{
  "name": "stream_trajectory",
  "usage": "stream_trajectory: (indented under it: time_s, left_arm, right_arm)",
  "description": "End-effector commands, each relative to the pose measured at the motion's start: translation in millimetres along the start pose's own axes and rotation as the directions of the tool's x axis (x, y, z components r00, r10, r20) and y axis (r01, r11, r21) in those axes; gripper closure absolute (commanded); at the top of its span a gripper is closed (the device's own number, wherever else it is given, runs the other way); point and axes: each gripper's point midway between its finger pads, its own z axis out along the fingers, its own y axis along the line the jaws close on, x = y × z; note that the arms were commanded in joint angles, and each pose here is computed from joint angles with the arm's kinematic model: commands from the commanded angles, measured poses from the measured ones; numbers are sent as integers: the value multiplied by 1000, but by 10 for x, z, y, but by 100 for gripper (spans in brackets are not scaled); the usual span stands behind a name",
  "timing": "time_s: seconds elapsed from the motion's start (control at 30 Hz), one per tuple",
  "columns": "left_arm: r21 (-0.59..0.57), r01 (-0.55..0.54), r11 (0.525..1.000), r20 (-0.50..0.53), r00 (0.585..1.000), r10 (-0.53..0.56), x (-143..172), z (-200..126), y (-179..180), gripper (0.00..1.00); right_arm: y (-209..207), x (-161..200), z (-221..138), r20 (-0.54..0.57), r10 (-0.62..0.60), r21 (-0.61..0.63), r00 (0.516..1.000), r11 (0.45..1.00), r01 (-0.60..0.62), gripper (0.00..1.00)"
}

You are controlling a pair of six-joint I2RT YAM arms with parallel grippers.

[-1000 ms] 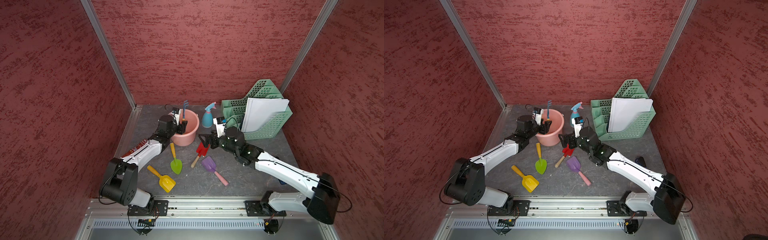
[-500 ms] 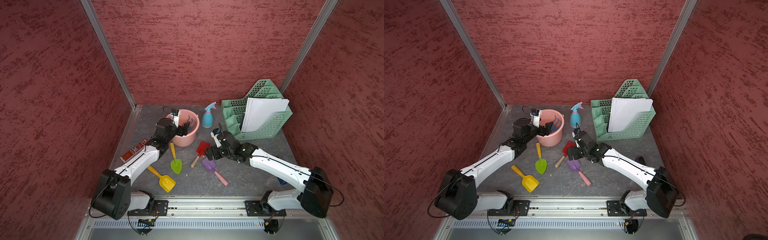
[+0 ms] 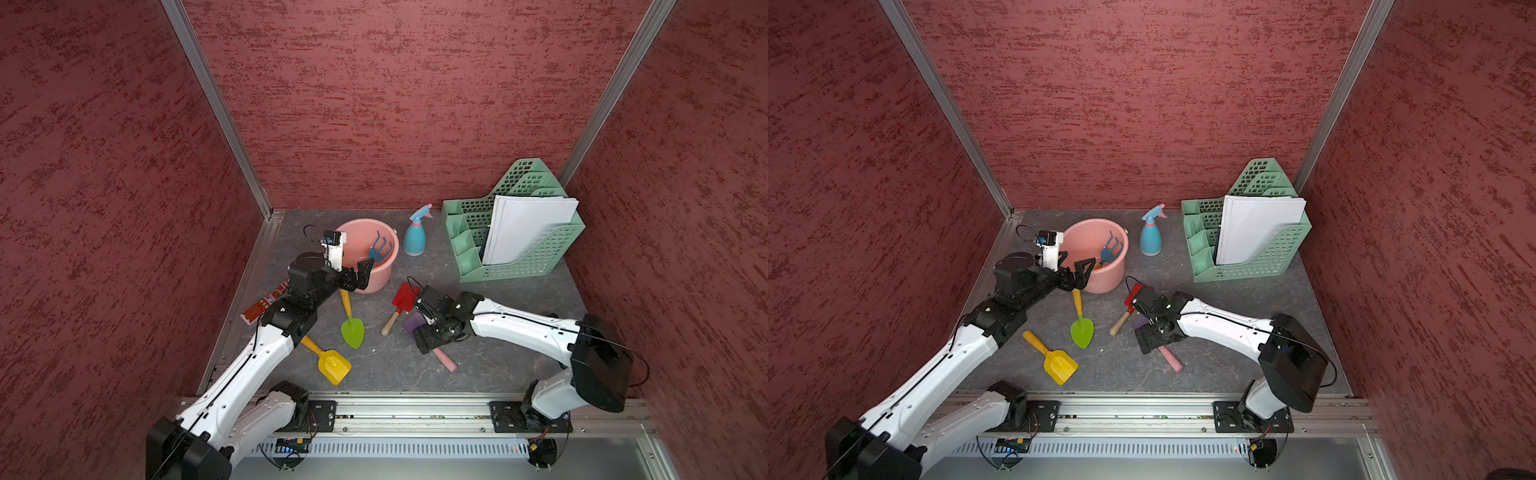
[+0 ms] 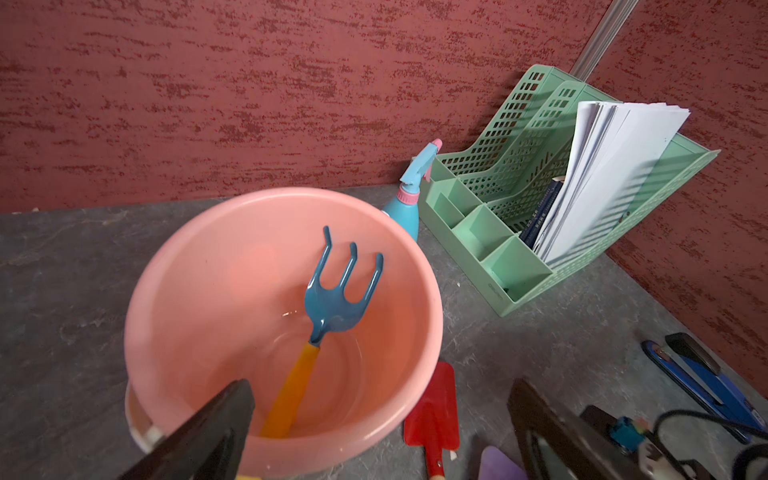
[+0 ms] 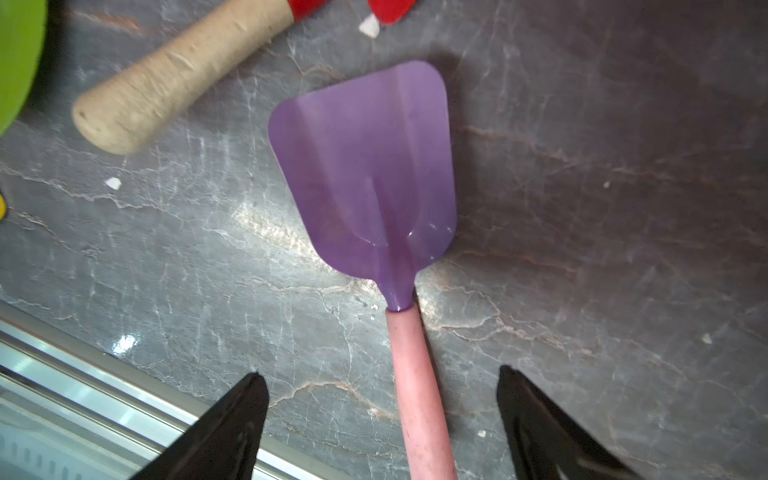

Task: Organize the gardening tools
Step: Place the gardening tool in the container, then pick up the gardening tool from the center of the board.

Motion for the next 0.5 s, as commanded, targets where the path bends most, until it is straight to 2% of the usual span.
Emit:
stream_trajectory:
  time_s: [0.0, 0.37, 0.47]
  left_arm:
    - [25, 48, 999, -79, 996, -45, 199, -126, -58, 0]
    - [21, 40, 999, -106, 994, -38, 301, -230, -52, 0]
    - [19, 40, 999, -101, 994, -38, 294, -241, -49, 0]
  right_arm:
    - [-35, 101, 90, -25, 15, 28, 1000, 999, -15, 16]
    - [-107, 277, 451, -102, -10, 88, 995, 996, 19, 37]
    - [-138, 308, 515, -122, -14, 109, 992, 994, 27, 46]
